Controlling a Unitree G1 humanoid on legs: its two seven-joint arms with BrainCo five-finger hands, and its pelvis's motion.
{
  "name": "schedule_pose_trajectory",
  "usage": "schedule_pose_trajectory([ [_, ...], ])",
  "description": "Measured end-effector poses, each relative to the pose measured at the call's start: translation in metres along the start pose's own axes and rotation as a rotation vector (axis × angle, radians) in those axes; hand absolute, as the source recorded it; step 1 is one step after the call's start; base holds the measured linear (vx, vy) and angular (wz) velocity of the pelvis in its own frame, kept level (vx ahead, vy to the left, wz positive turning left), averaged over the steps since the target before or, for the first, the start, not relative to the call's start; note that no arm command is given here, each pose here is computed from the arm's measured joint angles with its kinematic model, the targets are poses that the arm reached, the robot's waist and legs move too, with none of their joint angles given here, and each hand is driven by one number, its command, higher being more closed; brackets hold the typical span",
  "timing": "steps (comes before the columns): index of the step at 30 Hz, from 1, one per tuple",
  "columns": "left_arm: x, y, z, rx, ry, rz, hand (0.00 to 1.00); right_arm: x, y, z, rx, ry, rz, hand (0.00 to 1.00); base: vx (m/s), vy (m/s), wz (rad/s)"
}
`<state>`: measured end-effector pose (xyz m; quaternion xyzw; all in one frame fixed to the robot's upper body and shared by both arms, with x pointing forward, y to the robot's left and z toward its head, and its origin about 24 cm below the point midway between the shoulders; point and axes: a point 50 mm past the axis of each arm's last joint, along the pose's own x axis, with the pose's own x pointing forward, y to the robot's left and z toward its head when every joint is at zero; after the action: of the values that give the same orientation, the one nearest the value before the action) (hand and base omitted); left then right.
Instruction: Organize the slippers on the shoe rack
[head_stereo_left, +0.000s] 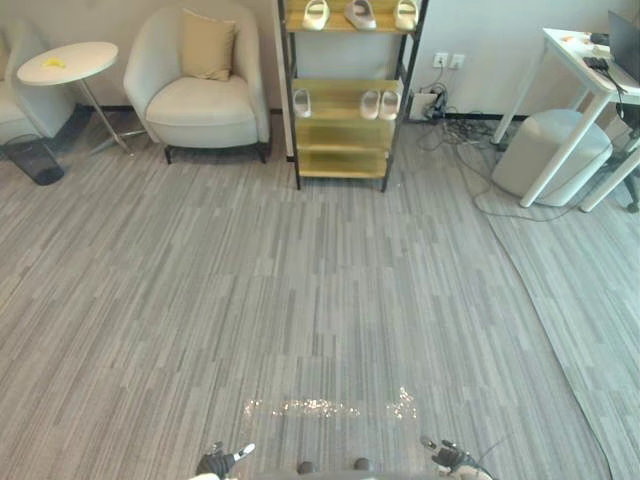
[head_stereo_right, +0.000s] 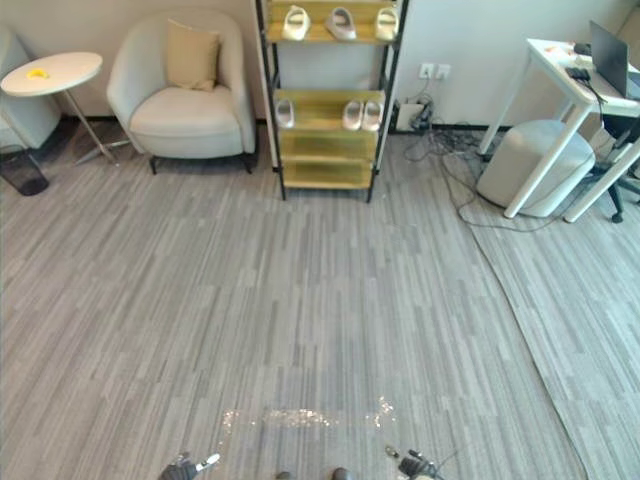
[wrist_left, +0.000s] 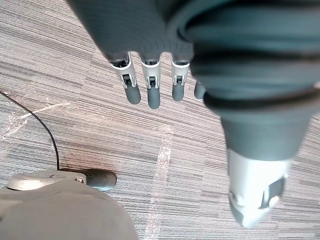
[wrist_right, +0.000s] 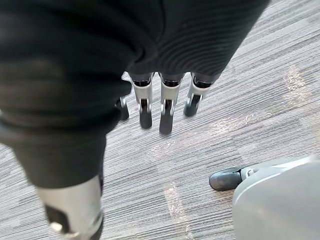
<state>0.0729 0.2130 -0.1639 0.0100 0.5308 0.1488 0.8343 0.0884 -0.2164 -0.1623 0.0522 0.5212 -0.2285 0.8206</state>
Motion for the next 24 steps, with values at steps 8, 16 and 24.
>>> schedule_pose_trajectory([
  [8,0.0000,-0.0001,-0.0001,0.000,0.000,0.000,0.00,0.0000,0.0001,-0.0001,0.002,0.000,0.000,0.00,0.00,0.000,0.00],
  [16,0.0001,-0.0001,0.0001,0.000,0.000,-0.002,0.00,-0.0004,0.0041,-0.0004,0.011,0.001,0.010,0.00,0.01,-0.003,-0.02],
  [24,0.0000,-0.0001,-0.0001,0.001,0.002,-0.002,0.00,-0.0012,0.0077,-0.0030,0.056,0.013,0.019,0.00,-0.01,-0.008,-0.03],
])
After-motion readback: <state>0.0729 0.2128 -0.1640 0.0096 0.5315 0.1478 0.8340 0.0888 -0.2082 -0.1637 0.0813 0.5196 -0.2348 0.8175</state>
